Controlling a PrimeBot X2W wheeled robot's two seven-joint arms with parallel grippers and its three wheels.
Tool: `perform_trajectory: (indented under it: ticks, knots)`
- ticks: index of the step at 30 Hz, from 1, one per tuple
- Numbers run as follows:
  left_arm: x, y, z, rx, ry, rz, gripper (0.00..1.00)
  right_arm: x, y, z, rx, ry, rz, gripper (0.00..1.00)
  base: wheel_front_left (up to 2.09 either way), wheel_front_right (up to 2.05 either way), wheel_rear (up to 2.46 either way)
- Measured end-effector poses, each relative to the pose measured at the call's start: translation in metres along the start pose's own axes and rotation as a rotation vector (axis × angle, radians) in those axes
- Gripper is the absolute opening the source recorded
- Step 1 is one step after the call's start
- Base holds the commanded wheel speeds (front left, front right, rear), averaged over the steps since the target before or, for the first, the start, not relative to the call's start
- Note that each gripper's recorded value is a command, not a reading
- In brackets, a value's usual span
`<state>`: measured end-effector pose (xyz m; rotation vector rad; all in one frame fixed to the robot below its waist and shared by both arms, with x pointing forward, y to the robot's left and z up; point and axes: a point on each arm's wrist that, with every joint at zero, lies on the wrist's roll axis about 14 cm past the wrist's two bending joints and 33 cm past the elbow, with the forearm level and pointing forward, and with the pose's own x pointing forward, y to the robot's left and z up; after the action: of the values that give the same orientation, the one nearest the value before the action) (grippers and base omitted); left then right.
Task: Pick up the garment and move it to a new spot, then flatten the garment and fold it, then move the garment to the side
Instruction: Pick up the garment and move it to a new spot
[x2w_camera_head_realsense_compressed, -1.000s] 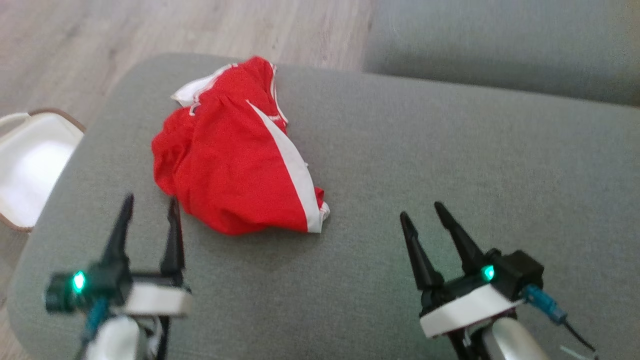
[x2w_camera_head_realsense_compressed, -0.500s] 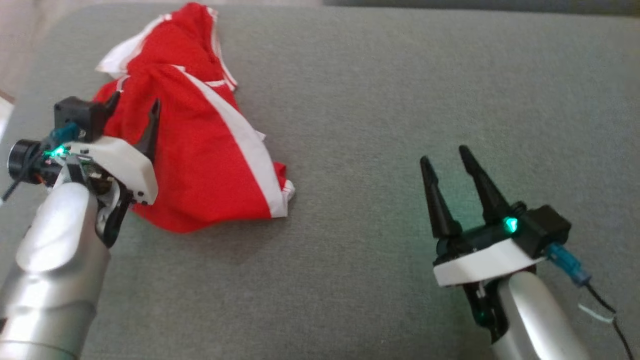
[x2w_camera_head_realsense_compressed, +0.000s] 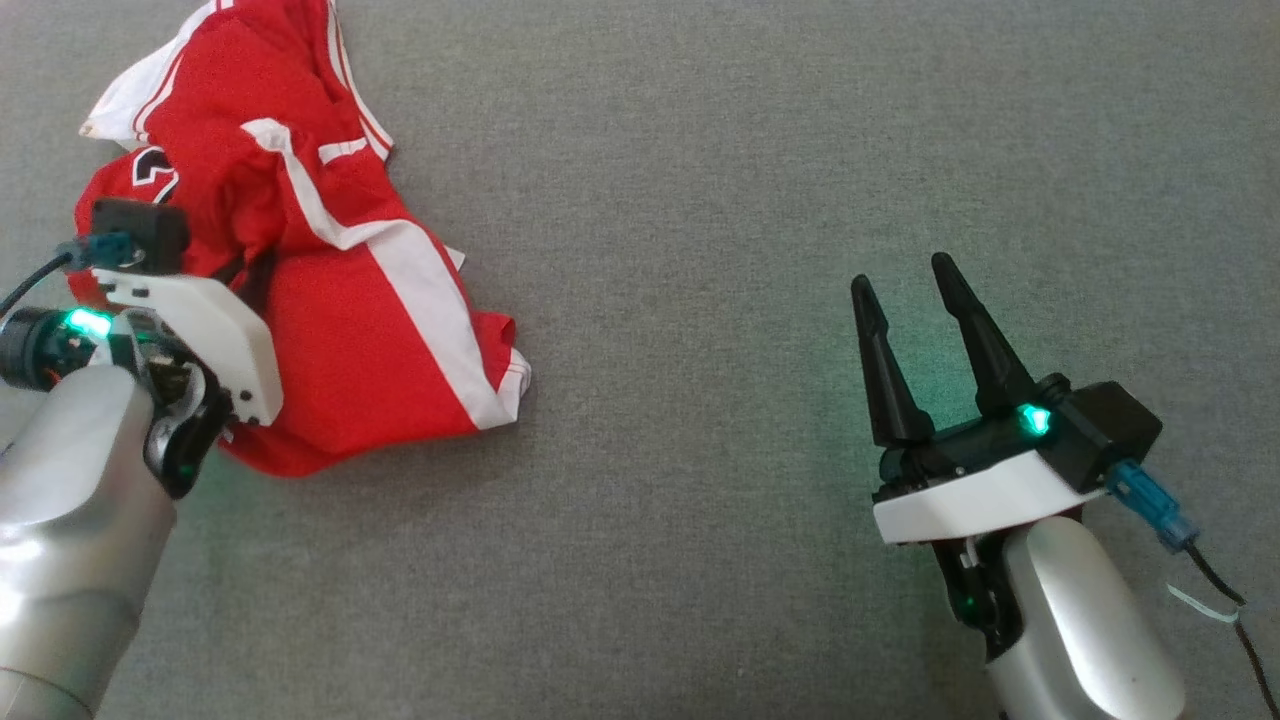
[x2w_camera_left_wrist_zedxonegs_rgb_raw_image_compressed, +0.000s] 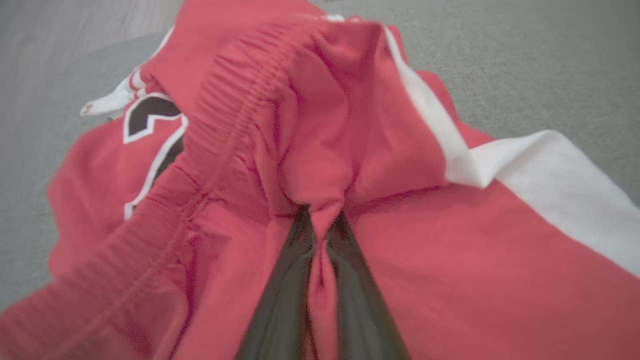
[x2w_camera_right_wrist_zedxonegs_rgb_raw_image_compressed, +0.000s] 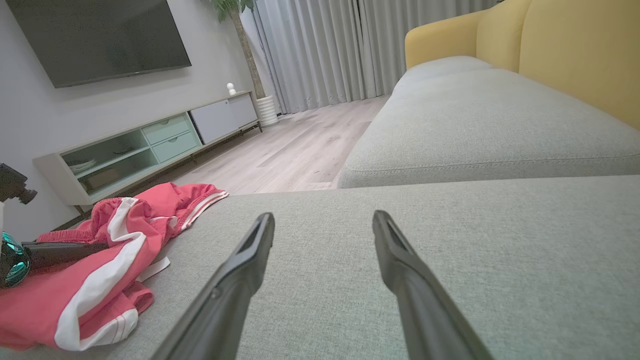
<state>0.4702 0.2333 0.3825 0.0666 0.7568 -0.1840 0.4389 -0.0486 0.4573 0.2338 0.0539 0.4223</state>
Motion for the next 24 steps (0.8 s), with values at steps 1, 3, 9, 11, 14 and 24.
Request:
perform_trajectory:
  ticks: [1, 3, 9, 11, 14, 24]
  knots:
    - [-0.001, 0.001, 0.002, -0.002, -0.014, 0.001, 0.0, 0.0, 0.0, 0.001, -0.001, -0.002, 0.0, 1.0, 0.0, 0.0, 0.0]
    - [-0.004, 0.004, 0.009, 0.007, -0.049, 0.006, 0.0, 0.0, 0.001, 0.003, -0.003, -0.007, 0.001, 1.0, 0.0, 0.0, 0.0]
    - [-0.022, 0.007, 0.043, 0.029, -0.193, 0.013, 0.0, -0.001, 0.008, 0.014, -0.01, -0.032, 0.015, 1.0, 0.0, 0.0, 0.0]
    - [-0.032, 0.006, 0.055, 0.043, -0.245, 0.01, 0.0, -0.003, 0.011, 0.019, -0.016, -0.042, 0.023, 1.0, 0.0, 0.0, 0.0]
    - [-0.049, 0.002, 0.078, 0.064, -0.339, 0.001, 0.0, -0.005, 0.017, 0.03, -0.019, -0.066, 0.033, 1.0, 0.0, 0.0, 0.0]
    - [-0.122, -0.019, 0.141, 0.067, -0.671, -0.008, 0.0, -0.023, 0.029, 0.046, -0.017, -0.101, 0.042, 1.0, 0.0, 0.0, 0.0]
